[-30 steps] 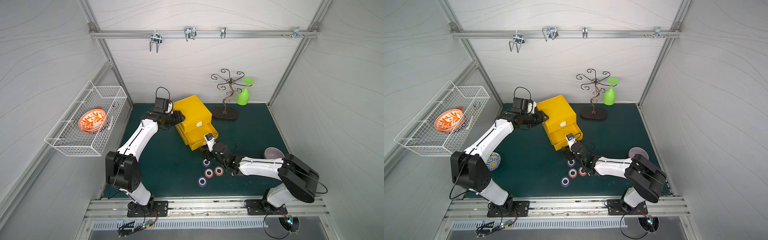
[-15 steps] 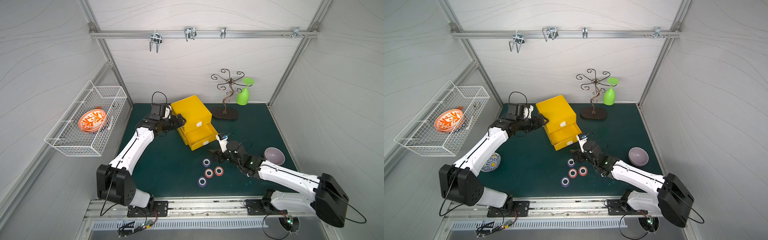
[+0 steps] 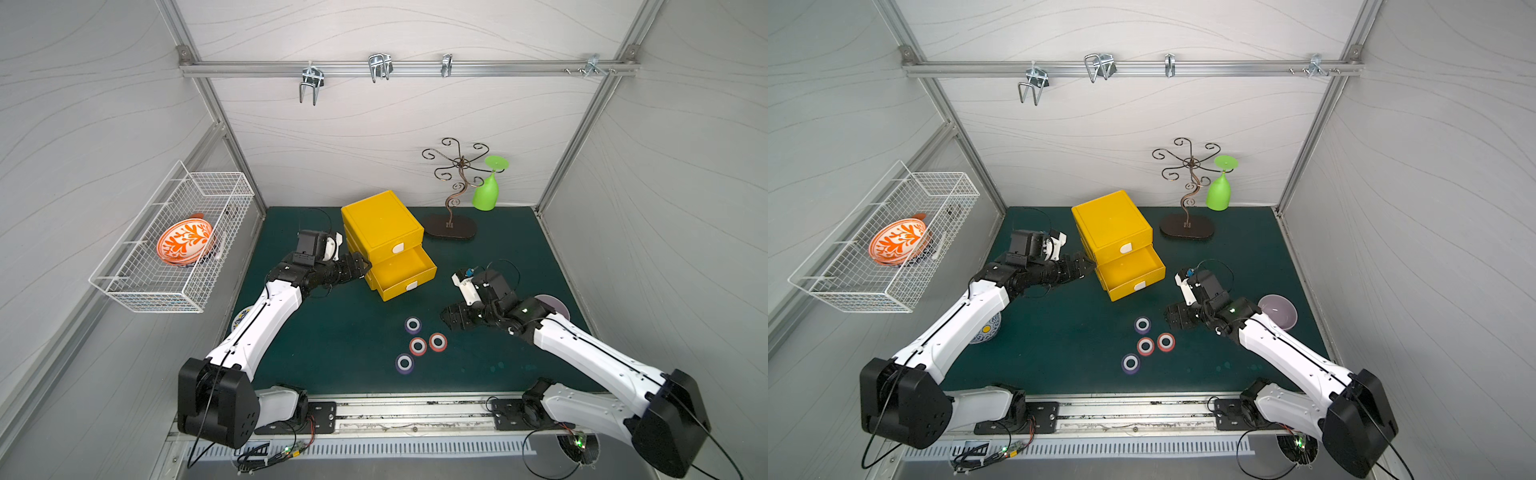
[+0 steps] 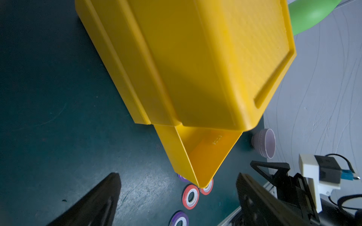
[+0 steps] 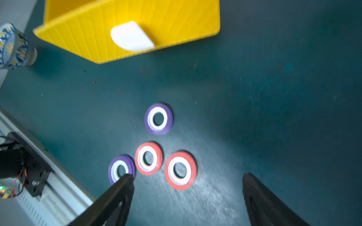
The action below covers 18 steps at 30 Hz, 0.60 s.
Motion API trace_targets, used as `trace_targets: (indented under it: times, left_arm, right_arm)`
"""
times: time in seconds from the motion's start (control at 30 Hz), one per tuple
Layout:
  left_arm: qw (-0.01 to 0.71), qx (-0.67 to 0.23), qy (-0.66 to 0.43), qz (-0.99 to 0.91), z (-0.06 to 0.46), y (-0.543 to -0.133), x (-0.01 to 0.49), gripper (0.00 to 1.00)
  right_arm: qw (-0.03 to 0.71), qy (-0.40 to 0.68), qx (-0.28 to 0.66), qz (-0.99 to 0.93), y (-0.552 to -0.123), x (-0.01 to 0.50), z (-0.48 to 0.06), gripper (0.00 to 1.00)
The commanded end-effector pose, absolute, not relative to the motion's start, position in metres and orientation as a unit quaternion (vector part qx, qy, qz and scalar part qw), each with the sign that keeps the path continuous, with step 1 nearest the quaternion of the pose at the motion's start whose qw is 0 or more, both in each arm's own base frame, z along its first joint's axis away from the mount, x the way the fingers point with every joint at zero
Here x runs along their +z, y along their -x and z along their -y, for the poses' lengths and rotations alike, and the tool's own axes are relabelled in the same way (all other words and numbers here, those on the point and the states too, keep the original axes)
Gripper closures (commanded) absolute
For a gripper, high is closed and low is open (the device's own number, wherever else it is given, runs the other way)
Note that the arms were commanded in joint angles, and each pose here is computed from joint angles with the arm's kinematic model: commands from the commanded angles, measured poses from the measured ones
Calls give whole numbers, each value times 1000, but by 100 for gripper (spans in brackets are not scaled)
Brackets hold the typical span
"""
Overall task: Place the transparent tape into the drawer according to color
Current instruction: Pick up the tape at the center of the board.
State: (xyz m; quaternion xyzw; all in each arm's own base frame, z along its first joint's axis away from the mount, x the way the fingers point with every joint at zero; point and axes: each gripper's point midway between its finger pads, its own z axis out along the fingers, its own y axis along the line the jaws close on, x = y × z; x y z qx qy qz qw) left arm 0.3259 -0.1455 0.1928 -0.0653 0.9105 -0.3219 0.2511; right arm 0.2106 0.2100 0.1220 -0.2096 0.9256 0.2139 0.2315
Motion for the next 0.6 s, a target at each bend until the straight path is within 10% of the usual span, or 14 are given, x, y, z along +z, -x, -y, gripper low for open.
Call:
trace_targets:
  times: [0.0, 0.57]
  left_arm:
    - [276, -352, 34, -894, 152, -323, 211, 4]
    - [231, -360, 30, -903, 152, -284, 172, 4]
  right_arm:
    - [142, 213, 208, -944, -187, 101, -206, 10]
    - [92, 246, 86, -961, -180, 53, -207, 26]
